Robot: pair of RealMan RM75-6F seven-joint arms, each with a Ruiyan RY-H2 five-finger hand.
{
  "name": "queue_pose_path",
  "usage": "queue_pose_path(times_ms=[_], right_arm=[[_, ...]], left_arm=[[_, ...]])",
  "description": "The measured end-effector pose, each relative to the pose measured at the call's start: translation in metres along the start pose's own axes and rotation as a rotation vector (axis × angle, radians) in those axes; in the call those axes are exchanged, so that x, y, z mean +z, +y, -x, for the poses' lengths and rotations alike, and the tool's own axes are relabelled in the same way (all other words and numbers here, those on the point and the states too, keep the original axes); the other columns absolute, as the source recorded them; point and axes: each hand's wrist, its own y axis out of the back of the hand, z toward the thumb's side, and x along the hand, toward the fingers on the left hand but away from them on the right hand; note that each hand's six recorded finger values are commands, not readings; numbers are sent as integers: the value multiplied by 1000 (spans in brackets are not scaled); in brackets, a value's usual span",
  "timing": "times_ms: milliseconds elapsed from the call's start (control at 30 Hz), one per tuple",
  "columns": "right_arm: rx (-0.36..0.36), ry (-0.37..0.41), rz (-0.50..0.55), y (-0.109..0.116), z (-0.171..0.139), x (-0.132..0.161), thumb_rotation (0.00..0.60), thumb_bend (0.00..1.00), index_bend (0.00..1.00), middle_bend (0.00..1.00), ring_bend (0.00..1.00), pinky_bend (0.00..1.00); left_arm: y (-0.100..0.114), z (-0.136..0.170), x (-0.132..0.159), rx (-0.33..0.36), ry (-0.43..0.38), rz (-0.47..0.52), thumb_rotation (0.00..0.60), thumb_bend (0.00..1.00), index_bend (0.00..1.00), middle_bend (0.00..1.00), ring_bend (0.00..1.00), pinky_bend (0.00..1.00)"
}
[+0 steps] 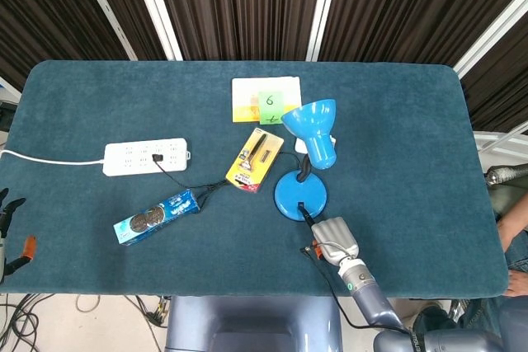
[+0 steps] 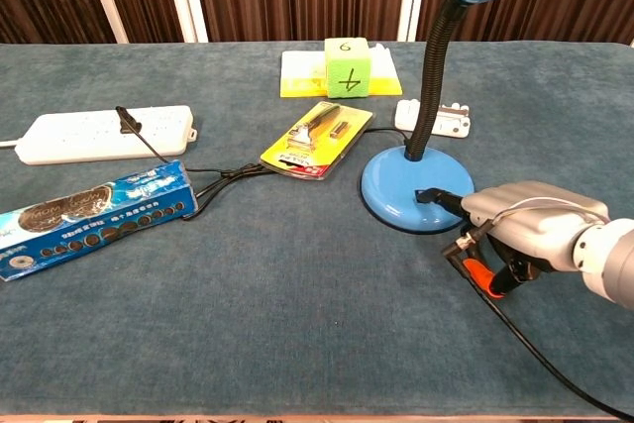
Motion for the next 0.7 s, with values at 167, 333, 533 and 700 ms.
queue_pose_path(times_ms=[167,333,533,700], right_arm=[[-14,-5,8,5,2,1,600,597,65,568,662,1000],[-50,-12,38,18,1,1,600,596,43,511,576,1000],[-106,-28,85,42,-10,-7,600,579,0,309,385,1000],[-155,-85,111,66,-40,-33,600,421,0,162,212,1000]], left_arm=[[0,0,0,0,0,1,600,426,160,0,0,0],[1,0,-1,0,2,2,600,426,160,0,0,0],[1,0,-1,1,2,1,600,426,160,0,0,0],[0,0,0,1,-1,-1,600,426,160,0,0,0]])
